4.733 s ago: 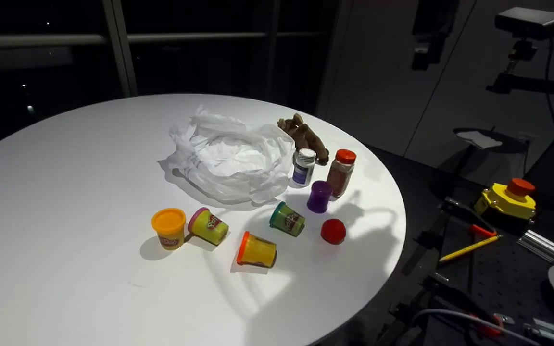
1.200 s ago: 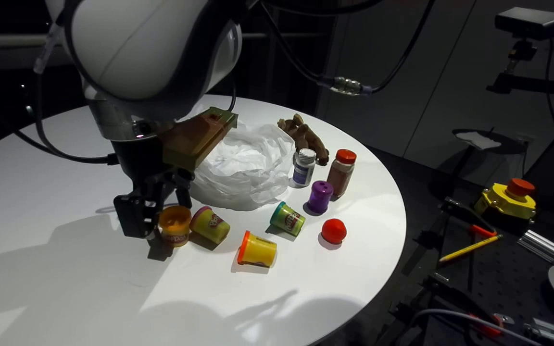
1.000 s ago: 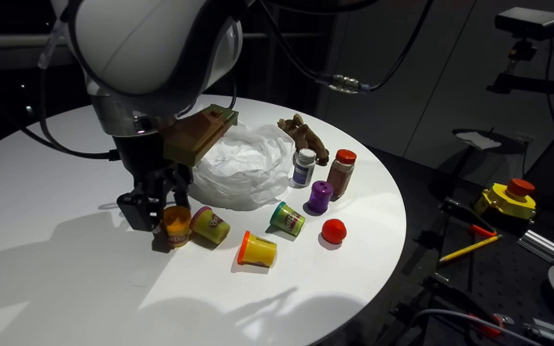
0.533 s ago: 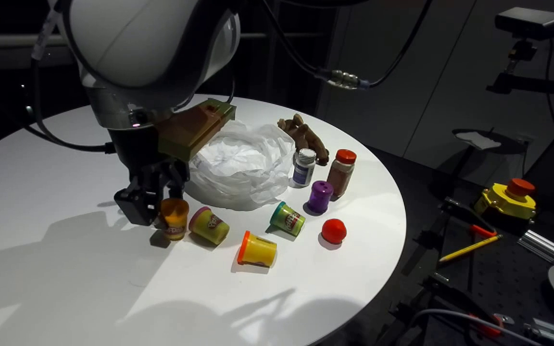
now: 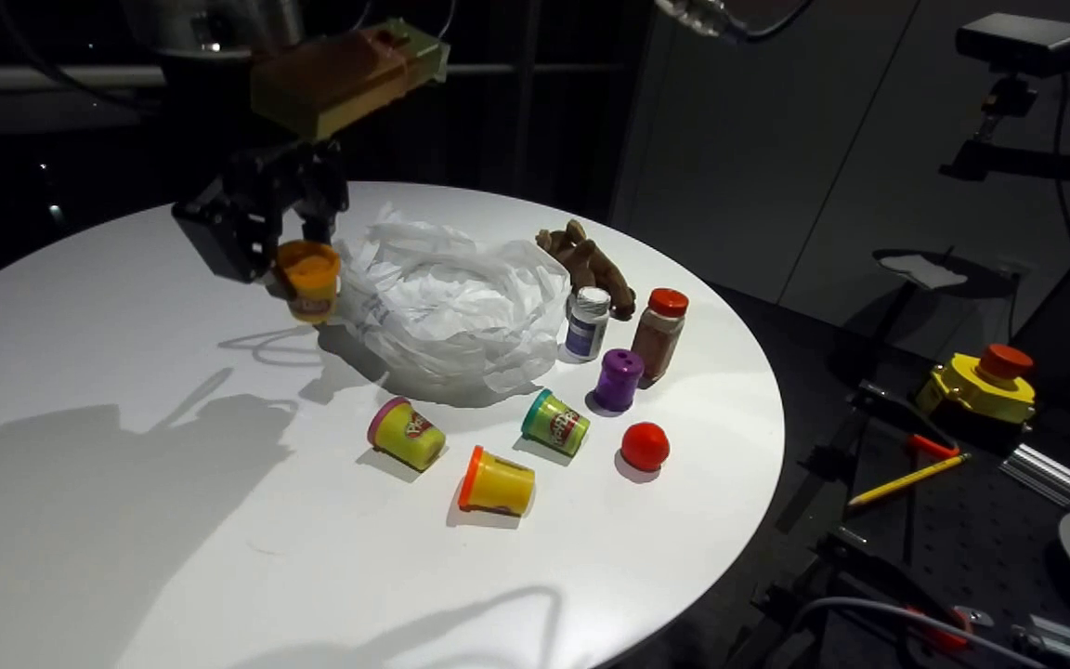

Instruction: Put all the objects on the table into the plastic bag.

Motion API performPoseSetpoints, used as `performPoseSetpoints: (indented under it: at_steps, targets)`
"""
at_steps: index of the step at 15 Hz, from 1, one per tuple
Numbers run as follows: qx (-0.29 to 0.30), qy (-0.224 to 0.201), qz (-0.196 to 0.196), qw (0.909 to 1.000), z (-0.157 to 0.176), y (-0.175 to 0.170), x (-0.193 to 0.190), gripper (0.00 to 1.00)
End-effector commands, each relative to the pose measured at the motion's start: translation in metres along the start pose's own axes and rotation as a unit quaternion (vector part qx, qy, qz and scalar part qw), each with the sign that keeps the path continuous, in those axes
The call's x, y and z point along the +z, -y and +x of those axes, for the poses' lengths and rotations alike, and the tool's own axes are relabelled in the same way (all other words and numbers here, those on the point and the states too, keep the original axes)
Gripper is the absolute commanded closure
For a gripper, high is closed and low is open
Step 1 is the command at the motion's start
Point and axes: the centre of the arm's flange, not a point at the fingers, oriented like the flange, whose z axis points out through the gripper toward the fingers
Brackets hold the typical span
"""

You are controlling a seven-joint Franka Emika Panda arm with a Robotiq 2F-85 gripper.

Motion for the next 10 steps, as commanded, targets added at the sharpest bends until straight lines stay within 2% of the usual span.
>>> performPoseSetpoints:
  at_steps: [1,6,8,10]
  targets:
    - [0.044,0.003,-0.021,0.9988,-0.004,-0.06,-0.042,0.76]
    - [0.099,0.018,-0.01,0.9949,0.009,-0.169,-0.025,0.76]
    - [0.11,0.032,0.01,0.9934,0.011,-0.21,-0.008,0.76]
    - [0.109,0.053,0.043,0.9917,0.009,-0.237,0.011,0.76]
